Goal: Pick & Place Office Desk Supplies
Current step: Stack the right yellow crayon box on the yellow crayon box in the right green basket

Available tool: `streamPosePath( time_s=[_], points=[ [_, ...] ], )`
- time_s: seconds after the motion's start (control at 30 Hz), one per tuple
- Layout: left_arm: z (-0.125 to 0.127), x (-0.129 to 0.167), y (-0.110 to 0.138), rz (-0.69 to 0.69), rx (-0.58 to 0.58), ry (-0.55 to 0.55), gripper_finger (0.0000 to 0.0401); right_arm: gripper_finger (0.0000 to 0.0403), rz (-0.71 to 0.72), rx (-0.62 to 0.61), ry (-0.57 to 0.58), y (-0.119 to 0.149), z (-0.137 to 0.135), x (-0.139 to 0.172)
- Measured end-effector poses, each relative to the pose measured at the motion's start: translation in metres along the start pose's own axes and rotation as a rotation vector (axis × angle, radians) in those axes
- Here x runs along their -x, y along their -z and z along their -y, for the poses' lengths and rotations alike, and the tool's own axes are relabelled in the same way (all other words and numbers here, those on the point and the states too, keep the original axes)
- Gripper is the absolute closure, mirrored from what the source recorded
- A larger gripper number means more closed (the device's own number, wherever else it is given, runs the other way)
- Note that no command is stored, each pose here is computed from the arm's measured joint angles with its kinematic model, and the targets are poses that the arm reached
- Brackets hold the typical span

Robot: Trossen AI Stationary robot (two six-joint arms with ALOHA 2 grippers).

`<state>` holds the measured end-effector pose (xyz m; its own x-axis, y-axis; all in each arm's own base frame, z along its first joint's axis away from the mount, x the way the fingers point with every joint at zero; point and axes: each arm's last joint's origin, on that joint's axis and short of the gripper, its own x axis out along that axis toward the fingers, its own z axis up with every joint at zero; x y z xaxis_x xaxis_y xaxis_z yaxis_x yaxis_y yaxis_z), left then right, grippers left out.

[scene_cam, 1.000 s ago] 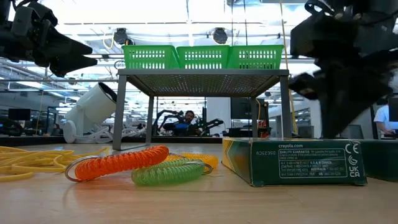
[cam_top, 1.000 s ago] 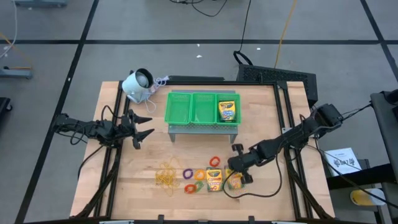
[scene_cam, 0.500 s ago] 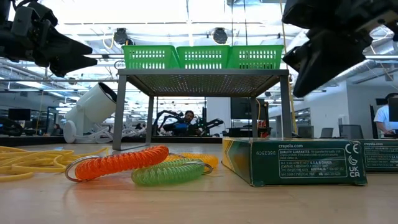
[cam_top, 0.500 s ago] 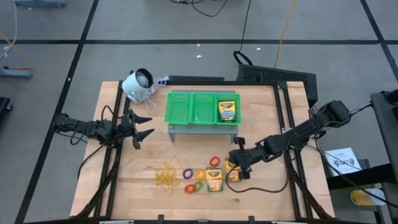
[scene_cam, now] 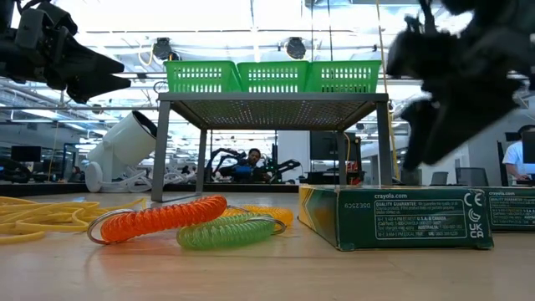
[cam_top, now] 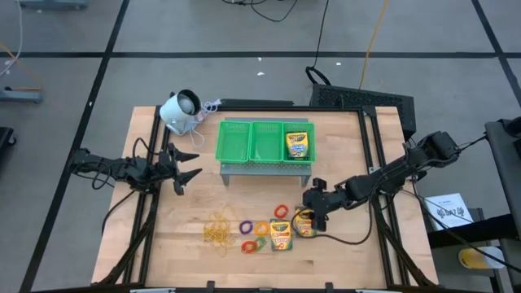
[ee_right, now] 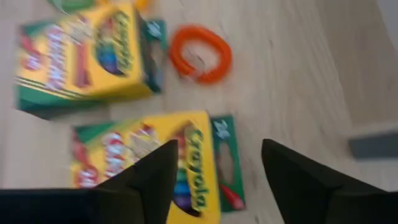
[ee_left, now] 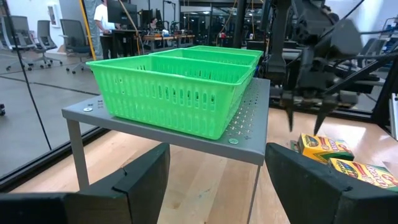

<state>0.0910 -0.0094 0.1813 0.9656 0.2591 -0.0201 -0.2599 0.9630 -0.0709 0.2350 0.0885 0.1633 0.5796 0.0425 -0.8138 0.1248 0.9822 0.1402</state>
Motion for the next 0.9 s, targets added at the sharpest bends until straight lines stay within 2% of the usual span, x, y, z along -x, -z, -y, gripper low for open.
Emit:
streamPosePath(
  time_s=[0.13, 0.33, 0.63, 0.9],
  points=[
    [0.0, 0.0, 0.0, 0.0, 0.0, 0.0, 0.013, 0.0162, -0.003, -0.035, -0.012, 0.018, 0.008, -0.009],
    [0.0, 0.0, 0.0, 0.0, 0.0, 0.0, 0.013, 0.0188, -0.029, -0.085, -0.164, 0.031, 0.009, -0.014],
    [0.0, 0.0, 0.0, 0.0, 0.0, 0.0, 0.013, 0.0225, -0.021, -0.071, -0.348, 0.026, 0.001, -0.013],
    [0.0, 0.0, 0.0, 0.0, 0.0, 0.0, 0.013, 0.0231, -0.03, -0.066, -0.379, 0.027, -0.002, -0.012]
  ],
)
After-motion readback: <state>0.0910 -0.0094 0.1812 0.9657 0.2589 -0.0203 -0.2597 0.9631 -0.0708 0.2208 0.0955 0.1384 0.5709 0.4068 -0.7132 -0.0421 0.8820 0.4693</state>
